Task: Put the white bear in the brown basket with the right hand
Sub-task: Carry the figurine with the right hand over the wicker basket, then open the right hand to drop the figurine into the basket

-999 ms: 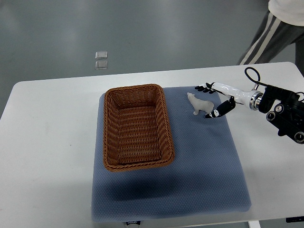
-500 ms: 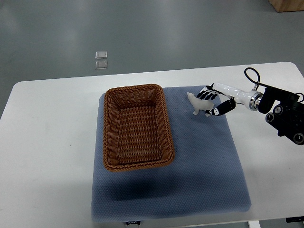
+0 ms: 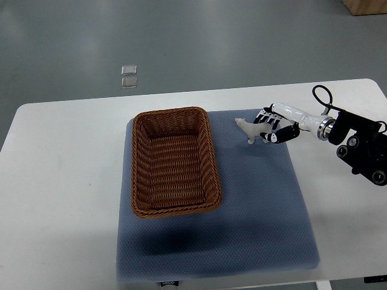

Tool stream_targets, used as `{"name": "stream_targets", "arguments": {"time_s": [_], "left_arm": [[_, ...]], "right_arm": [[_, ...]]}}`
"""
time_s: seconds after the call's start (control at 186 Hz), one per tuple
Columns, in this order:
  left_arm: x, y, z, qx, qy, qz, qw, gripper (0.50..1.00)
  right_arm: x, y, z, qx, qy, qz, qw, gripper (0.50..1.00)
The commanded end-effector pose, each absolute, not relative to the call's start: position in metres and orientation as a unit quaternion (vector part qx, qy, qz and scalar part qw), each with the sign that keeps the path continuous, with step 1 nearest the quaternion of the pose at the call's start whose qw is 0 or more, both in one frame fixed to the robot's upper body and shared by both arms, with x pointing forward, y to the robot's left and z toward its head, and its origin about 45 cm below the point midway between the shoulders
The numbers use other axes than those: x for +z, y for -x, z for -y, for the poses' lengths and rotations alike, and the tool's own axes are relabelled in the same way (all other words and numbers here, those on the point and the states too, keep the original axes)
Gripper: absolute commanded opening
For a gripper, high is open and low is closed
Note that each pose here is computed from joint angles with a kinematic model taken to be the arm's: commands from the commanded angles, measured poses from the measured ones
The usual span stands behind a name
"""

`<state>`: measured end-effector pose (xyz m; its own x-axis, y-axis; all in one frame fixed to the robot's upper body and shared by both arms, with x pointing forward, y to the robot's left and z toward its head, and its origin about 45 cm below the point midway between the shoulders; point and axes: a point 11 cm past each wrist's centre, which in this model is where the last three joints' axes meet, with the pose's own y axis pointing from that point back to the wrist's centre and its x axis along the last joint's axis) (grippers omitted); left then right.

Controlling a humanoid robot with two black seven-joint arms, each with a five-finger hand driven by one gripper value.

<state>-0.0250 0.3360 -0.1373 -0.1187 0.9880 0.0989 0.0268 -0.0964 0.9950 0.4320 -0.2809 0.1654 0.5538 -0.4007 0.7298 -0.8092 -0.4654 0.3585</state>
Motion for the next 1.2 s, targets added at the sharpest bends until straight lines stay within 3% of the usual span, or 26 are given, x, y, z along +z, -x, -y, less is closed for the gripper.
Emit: {"name": "stream_targets", "arguments": {"time_s": [0.0, 0.365, 0.655, 0.946, 1.031, 1.193], "left_arm": [[-0.137, 0.025, -0.336, 0.548, -0.498, -0.509, 0.439, 1.0], [-0.137, 0.025, -0.336, 0.548, -0.498, -0.509, 0.439, 1.0], [-0.137, 0.025, -0.336, 0.548, -0.498, -0.509, 0.439, 1.0], [-0.137, 0.025, -0.336, 0.548, -0.498, -0.509, 0.439, 1.0], [-0.137, 0.025, -0.336, 0.548, -0.498, -0.509, 0.439, 1.0], [-0.137, 0.025, -0.336, 0.548, -0.498, -0.509, 0.439, 1.0]], "right_arm": [[0.176, -0.435, 0.277, 0.297, -0.807, 0.381, 0.34, 0.5], [0.258, -0.449, 0.221, 0.381, -0.816, 0.352, 0.255, 0.5], [0.27, -0.43, 0.157, 0.396, -0.848, 0.288, 0.202, 0.5], [0.245, -0.414, 0.13, 0.394, -0.862, 0.239, 0.212, 0.578], [0.238, -0.408, 0.12, 0.397, -0.864, 0.224, 0.213, 0.625], [0.237, -0.409, 0.123, 0.401, -0.86, 0.236, 0.211, 0.831]]}}
